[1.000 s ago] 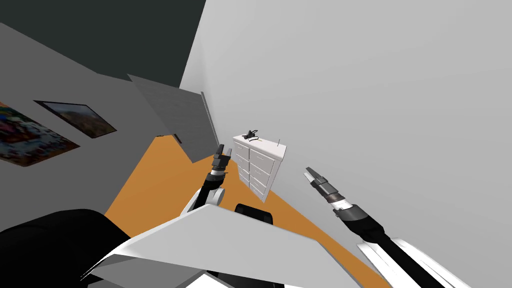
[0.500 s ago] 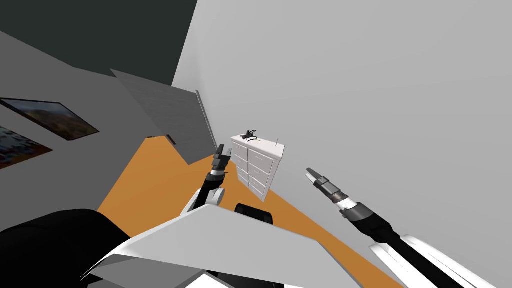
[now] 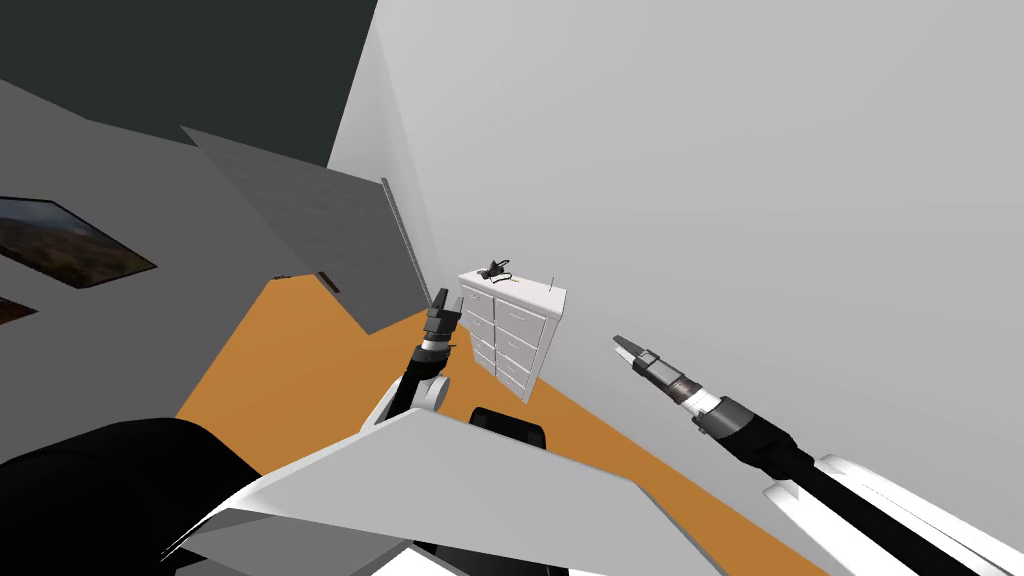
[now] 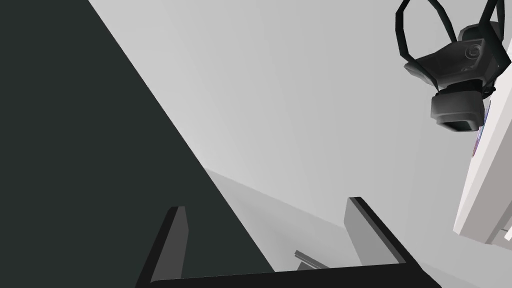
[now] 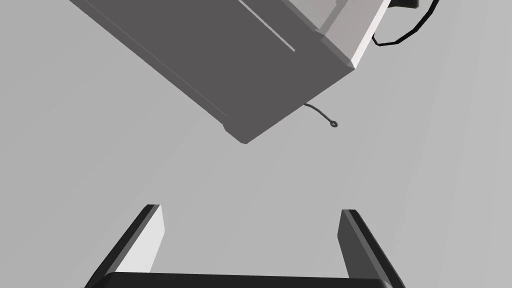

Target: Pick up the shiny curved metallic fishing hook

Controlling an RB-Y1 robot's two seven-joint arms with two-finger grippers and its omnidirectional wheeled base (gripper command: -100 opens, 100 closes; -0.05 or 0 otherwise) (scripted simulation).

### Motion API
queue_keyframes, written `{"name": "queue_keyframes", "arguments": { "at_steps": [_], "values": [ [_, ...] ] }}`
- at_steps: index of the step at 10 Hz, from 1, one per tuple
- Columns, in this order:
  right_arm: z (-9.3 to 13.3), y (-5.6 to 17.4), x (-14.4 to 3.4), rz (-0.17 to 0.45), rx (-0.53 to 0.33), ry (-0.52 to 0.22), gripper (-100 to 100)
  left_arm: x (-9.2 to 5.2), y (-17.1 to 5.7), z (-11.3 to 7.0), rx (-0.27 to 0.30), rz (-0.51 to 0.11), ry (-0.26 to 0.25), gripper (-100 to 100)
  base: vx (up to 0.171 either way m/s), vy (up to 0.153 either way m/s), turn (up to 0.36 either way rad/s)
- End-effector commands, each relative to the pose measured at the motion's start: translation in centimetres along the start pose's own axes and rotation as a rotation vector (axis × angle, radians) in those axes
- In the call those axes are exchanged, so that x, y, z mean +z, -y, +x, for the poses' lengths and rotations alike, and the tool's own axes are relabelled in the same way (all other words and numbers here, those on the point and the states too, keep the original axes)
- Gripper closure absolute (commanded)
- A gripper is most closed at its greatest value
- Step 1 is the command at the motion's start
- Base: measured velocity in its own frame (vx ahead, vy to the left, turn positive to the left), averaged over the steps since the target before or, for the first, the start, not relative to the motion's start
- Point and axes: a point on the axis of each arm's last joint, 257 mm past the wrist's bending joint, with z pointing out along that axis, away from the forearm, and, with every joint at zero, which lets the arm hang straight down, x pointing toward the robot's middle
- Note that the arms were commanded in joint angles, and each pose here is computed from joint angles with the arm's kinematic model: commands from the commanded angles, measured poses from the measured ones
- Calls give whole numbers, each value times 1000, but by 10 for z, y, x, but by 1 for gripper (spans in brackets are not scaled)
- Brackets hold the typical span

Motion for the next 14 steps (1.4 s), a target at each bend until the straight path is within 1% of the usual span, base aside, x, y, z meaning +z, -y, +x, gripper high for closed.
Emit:
{"name": "queue_keyframes", "arguments": {
  "at_steps": [1,4,5,7,8,10,11,13,14],
  "values": [
    [-8,10,-4,33,-13,-21,-100,0,0,0,0,0,0,0,5,28,-150],
    [-7,5,2,40,-62,-80,-100,0,0,0,0,0,0,0,4,18,-24],
    [-16,14,-1,71,-68,-90,-100,0,0,0,0,0,0,0,6,23,-147],
    [-15,10,4,76,-106,-135,-100,0,0,0,0,0,0,0,7,28,-45],
    [-25,19,1,105,-109,-139,-100,0,0,0,0,0,0,0,7,27,-112],
    [-23,14,7,110,-151,-189,-100,0,0,0,0,0,0,0,6,27,-52],
    [-34,22,5,139,-155,-191,-100,0,0,0,0,0,0,0,15,35,-107],
    [-32,17,12,143,-196,-240,-100,0,0,0,0,0,0,0,12,27,-40],
    [-31,16,13,143,-205,-250,-100,0,0,0,0,0,0,0,-2,1,18]
  ]
}}
